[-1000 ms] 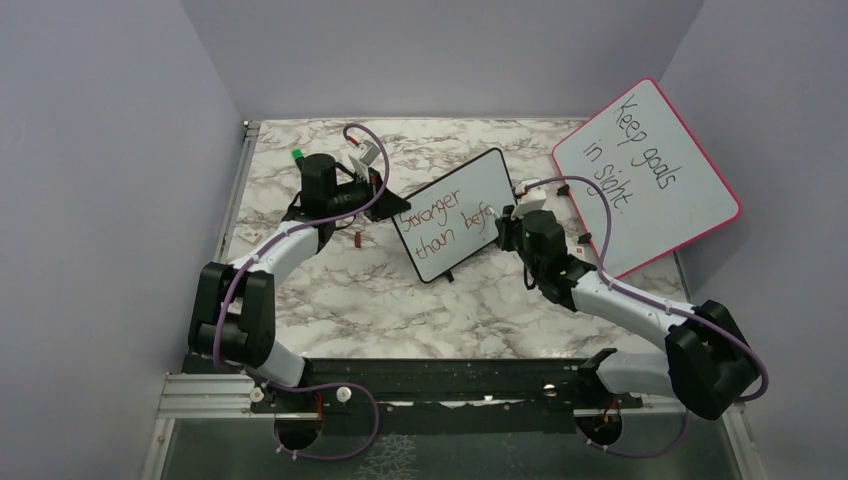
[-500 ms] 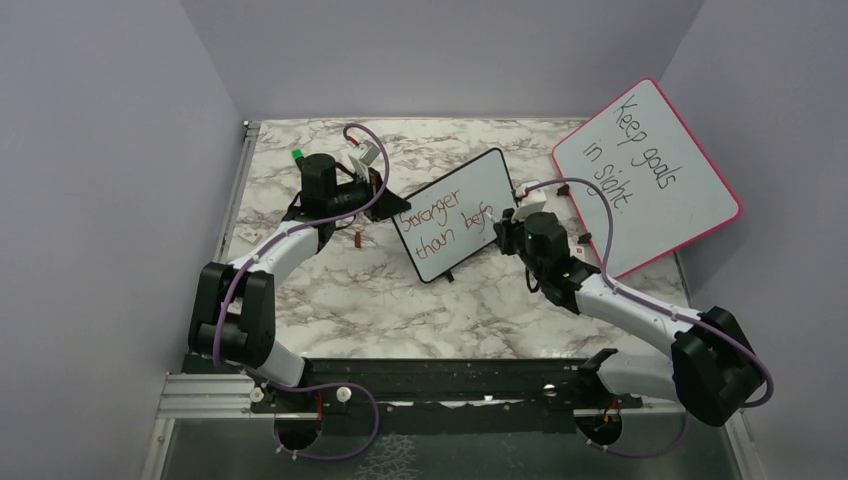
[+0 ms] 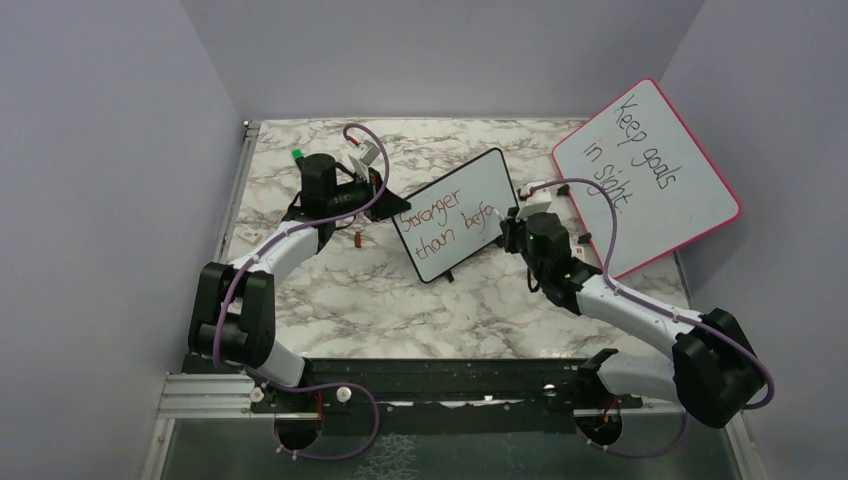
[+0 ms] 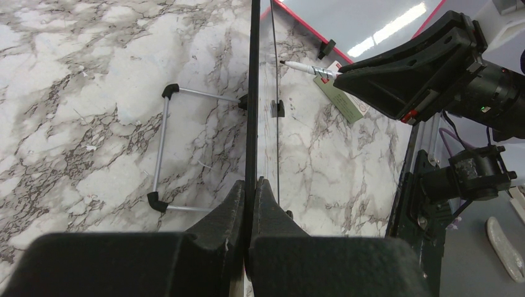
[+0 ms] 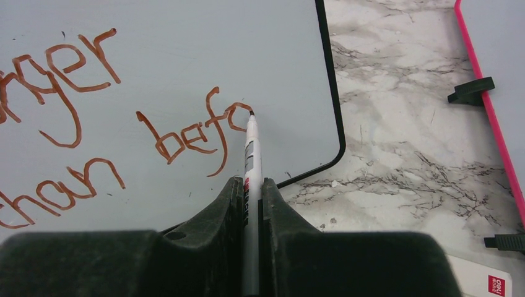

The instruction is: Write a sentence on the whiteboard

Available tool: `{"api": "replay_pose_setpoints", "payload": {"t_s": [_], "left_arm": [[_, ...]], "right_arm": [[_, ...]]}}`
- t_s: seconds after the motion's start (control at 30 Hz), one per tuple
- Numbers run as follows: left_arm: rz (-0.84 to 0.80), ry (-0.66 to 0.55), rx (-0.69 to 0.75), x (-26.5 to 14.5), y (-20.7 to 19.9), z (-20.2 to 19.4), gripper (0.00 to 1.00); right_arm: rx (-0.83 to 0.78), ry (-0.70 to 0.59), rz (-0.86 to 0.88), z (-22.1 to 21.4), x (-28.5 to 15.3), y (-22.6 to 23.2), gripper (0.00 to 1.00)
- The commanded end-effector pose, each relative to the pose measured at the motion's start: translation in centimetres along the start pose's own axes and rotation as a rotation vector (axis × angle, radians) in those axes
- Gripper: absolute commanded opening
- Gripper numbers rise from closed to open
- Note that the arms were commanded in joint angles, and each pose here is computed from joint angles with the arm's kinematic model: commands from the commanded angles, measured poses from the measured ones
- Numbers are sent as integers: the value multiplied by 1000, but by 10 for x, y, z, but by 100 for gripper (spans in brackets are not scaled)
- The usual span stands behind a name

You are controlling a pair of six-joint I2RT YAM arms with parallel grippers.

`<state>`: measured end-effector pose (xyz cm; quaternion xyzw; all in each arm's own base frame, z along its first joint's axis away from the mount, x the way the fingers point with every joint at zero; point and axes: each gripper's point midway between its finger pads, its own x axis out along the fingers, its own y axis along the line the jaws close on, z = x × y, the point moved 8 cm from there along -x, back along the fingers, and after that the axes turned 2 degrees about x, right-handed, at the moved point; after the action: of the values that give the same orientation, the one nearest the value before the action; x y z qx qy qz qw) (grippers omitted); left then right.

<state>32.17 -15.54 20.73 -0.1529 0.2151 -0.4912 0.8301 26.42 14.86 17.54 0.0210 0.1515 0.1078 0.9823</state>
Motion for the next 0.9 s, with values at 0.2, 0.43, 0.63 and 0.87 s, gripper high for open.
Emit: {"api": "replay_pose_setpoints", "payload": {"t_s": [0.2,0.43,0.63,0.87], "left_arm": [[76,90,-49,0,13,-28,0],[76,88,-47,0,13,-27,0],[76,90,-49,0,13,-27,0],[76,90,-49,0,13,-27,0]], "right_arm": [[8,-59,-6,17,11,3,1],[12,-73,-12,21,13,1,1],[16,-69,-3,21,16,1,1],[17,-58,7,19,18,2,1]]}}
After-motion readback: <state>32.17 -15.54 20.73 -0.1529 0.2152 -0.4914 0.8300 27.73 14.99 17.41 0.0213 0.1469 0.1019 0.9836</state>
